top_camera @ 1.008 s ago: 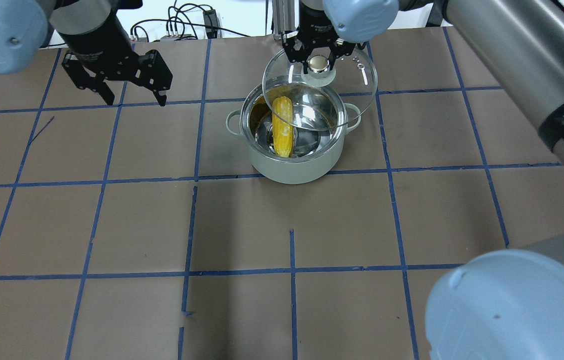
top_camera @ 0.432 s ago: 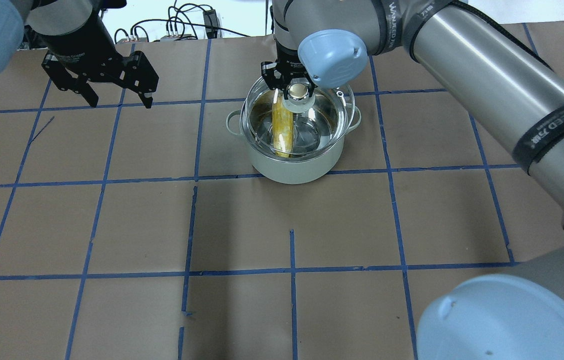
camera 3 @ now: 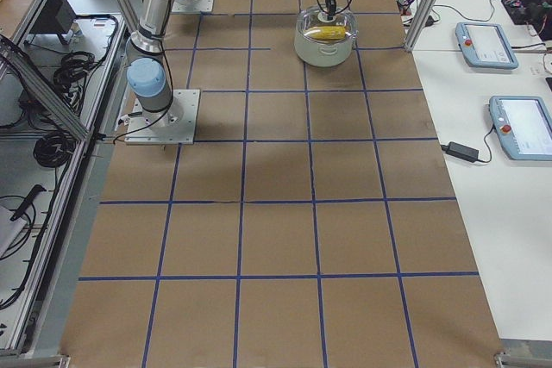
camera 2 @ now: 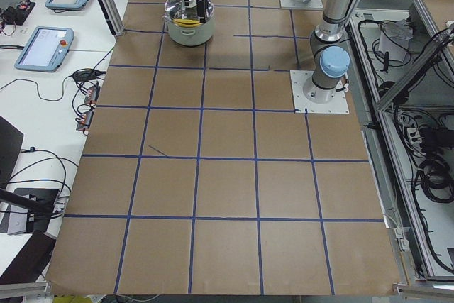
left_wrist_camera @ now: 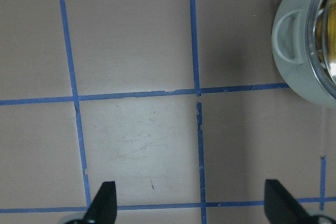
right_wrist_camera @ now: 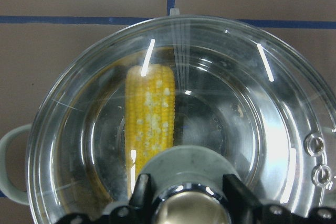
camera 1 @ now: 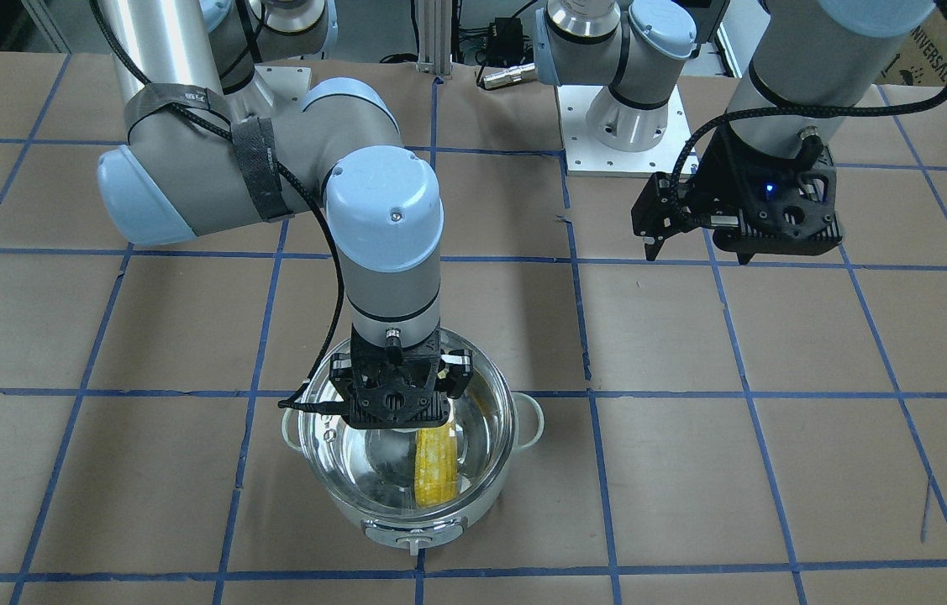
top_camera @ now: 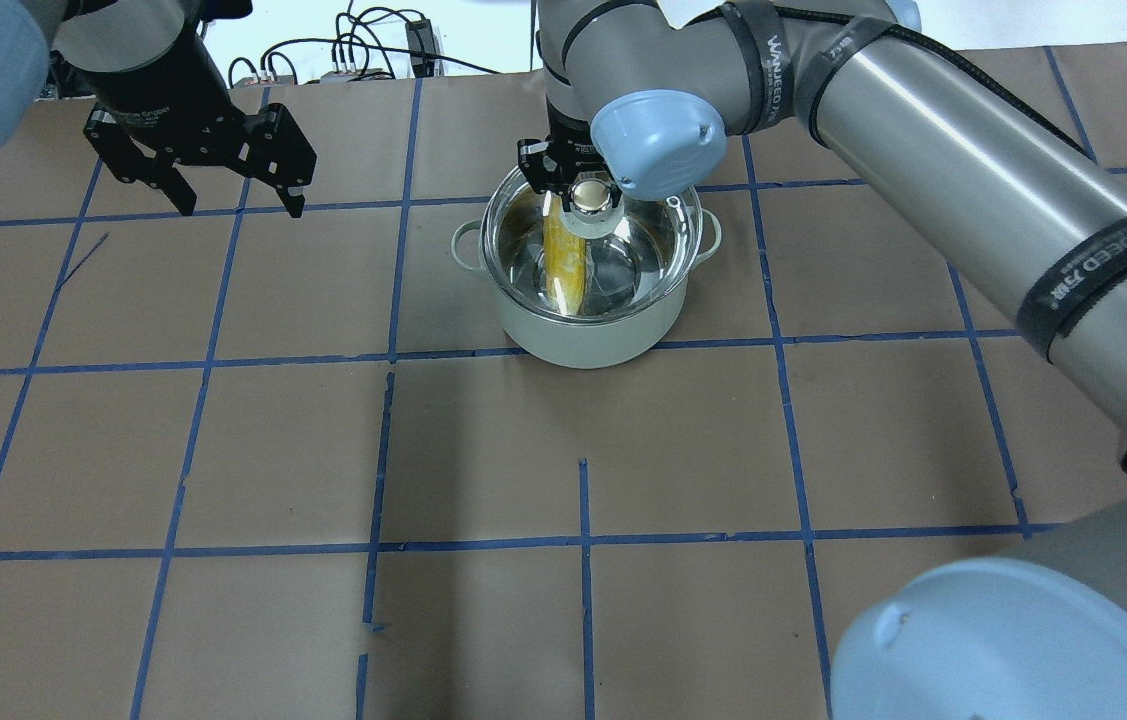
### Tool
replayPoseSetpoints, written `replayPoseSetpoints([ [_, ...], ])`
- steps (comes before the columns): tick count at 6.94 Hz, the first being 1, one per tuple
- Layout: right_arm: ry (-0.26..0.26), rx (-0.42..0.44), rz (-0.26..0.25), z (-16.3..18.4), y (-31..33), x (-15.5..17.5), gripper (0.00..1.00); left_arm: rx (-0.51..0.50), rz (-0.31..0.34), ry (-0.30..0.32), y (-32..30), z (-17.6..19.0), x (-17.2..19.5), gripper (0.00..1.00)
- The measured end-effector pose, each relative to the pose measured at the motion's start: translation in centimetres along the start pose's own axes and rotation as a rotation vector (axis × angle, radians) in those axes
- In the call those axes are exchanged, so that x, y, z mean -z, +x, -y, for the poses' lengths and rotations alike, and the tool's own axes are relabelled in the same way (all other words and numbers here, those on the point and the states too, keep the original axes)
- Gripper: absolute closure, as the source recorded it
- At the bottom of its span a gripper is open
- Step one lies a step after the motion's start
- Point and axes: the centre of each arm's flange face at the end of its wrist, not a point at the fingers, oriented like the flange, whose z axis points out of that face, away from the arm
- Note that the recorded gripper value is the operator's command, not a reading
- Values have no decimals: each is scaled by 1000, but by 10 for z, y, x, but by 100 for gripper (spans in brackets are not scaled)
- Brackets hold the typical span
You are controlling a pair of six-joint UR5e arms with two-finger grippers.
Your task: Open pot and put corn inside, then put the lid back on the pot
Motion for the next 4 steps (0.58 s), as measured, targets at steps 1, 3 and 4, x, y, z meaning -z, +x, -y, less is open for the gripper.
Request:
replayPoseSetpoints([
  [1,-1,1,0,-1,-1,-1,94,0,-1,0,0,0,0,0],
  [3,-2,-4,0,-2,-2,-1,93,0,-2,1,0,0,0,0],
  [4,-2,-6,0,-2,-3,-1,93,0,-2,0,0,0,0,0],
])
